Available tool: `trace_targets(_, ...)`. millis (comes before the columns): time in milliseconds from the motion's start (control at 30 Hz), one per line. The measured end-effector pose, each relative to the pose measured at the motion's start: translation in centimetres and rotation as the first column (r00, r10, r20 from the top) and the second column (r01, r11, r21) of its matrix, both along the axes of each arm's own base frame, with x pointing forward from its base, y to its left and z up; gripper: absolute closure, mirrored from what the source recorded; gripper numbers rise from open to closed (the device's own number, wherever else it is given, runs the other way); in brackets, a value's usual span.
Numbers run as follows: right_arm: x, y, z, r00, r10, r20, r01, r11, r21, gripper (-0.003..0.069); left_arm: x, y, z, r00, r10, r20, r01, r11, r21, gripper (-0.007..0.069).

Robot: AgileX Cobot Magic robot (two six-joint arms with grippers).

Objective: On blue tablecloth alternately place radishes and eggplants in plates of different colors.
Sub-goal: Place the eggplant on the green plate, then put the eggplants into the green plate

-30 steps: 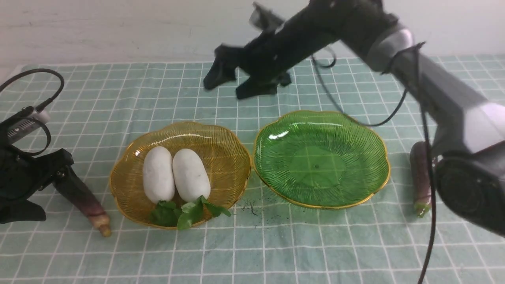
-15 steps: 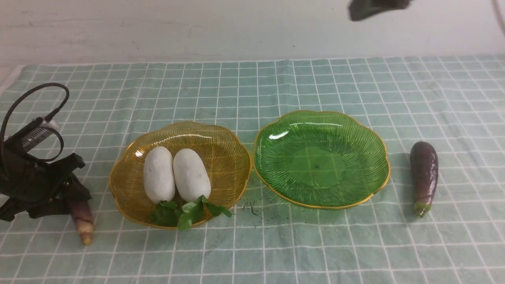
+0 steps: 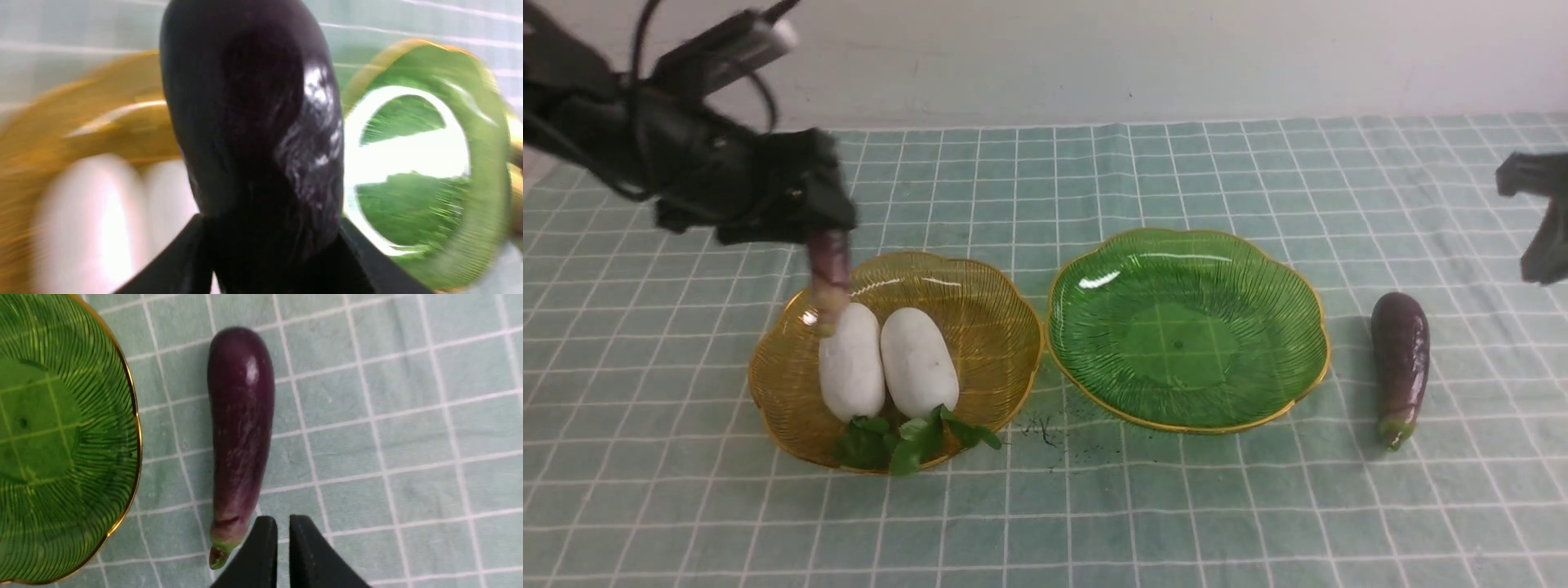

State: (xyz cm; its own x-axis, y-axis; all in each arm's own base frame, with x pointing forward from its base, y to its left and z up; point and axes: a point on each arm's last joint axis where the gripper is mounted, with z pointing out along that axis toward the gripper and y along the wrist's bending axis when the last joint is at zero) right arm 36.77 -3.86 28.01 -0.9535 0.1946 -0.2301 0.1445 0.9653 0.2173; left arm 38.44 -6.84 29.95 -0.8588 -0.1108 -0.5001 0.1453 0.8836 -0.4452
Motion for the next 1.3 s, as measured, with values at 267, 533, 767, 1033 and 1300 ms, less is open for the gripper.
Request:
trace_targets(267,2.9,1.3,-5.3,0.999,0.045,-0.024,-0.043,0.996,0.078,0.031,1.4,-12.7,-3.4,0.981,-0.177,0.08,0.18,0.983,-0.03,0.0314)
trace_targets(533,4.4,2.7,-10.2,0.992,0.09,-0.093,-0.086,0.995,0.049,0.0102,2.5,-16.8,-10.0,0.989,-0.148,0.025,0.15,0.987,-0.059,0.0243)
trace_targets(767,4.7,3.0,-11.9,0.986,0.118,-0.121,-0.113,0.992,0.05,0.0325,2.7,-17.0,-11.5,0.99,-0.139,-0.017,0.137,0.988,-0.075,-0.0002)
trace_targets(1033,5.2,1.8,-7.3,0.994,0.095,-0.059,-0.086,0.987,0.137,0.0319,3.0,-13.4,-5.8,0.977,-0.209,-0.049,0.203,0.974,-0.104,0.0185)
trace_targets(1300,5.4,10.1,-0.3,0.944,0.255,0.209,-0.309,0.906,0.289,0.0319,0.3,-7.6,2.9,0.956,-0.287,0.058,0.289,0.957,-0.029,0.0618)
